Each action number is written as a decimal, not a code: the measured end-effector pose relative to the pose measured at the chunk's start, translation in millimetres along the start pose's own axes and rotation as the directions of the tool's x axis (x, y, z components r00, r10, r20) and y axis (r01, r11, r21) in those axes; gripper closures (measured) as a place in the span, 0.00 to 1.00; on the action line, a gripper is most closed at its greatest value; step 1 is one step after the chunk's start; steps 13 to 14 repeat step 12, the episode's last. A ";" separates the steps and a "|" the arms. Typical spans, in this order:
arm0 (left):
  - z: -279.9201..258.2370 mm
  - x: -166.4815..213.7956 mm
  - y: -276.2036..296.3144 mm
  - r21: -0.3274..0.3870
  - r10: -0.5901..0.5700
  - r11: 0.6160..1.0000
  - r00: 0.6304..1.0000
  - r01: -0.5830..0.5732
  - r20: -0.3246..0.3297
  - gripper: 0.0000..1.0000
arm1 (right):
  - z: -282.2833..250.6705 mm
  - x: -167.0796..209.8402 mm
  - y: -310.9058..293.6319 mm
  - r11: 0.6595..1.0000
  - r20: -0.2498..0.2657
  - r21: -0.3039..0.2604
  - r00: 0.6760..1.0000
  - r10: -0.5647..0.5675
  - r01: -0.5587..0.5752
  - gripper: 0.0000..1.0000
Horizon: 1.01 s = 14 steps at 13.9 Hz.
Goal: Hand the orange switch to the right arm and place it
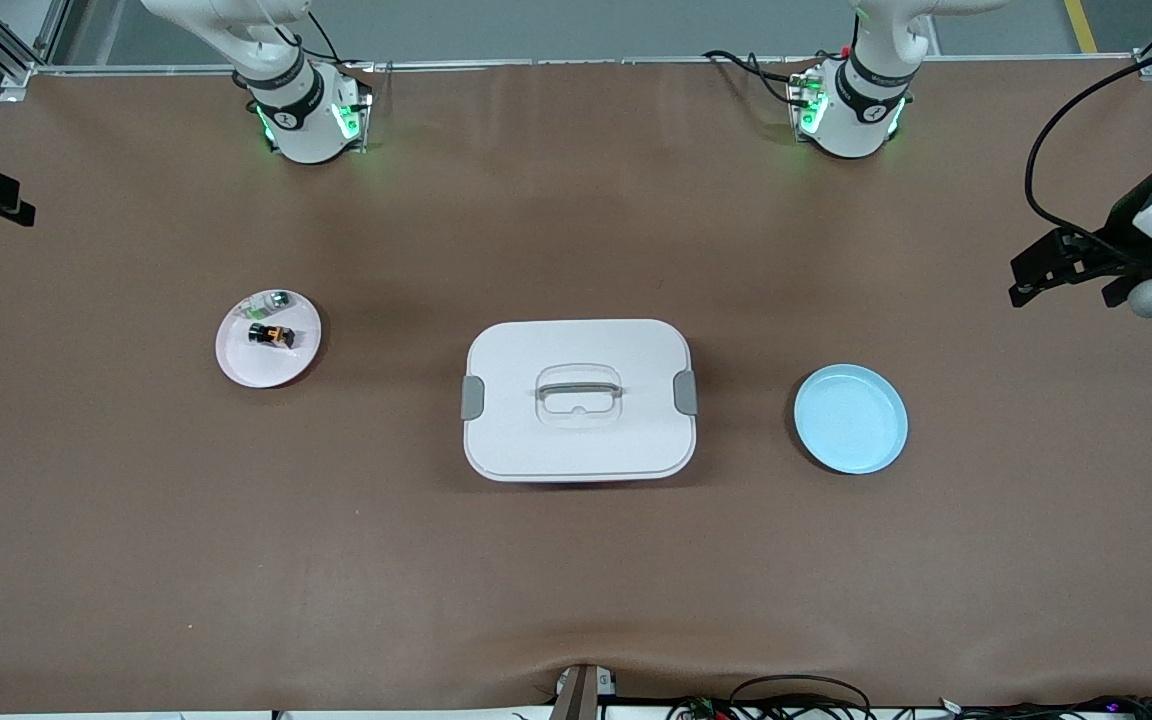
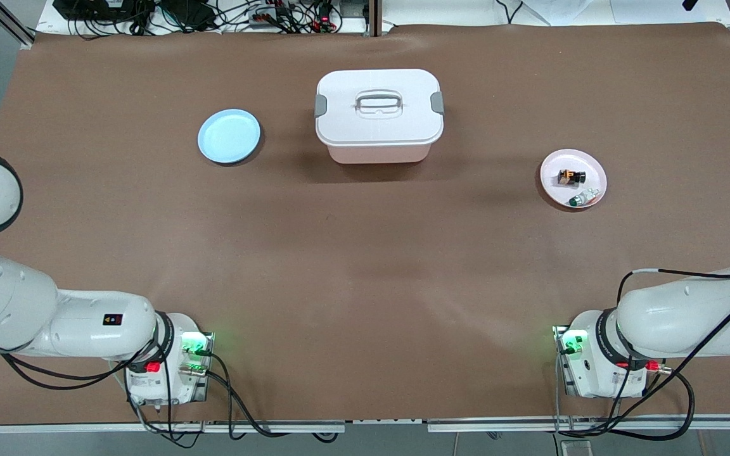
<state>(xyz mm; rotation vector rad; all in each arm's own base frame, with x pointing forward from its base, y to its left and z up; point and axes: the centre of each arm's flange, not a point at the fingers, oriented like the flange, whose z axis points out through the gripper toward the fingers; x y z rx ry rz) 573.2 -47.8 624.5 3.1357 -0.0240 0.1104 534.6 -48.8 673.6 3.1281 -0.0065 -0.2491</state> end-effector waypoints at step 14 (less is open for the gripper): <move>0.8 0.4 -0.4 0.000 -0.001 1.000 1.000 0.001 0.001 0.00 | -7.5 5.4 -12.7 1.000 -0.064 -0.005 0.998 -0.025 0.025 0.00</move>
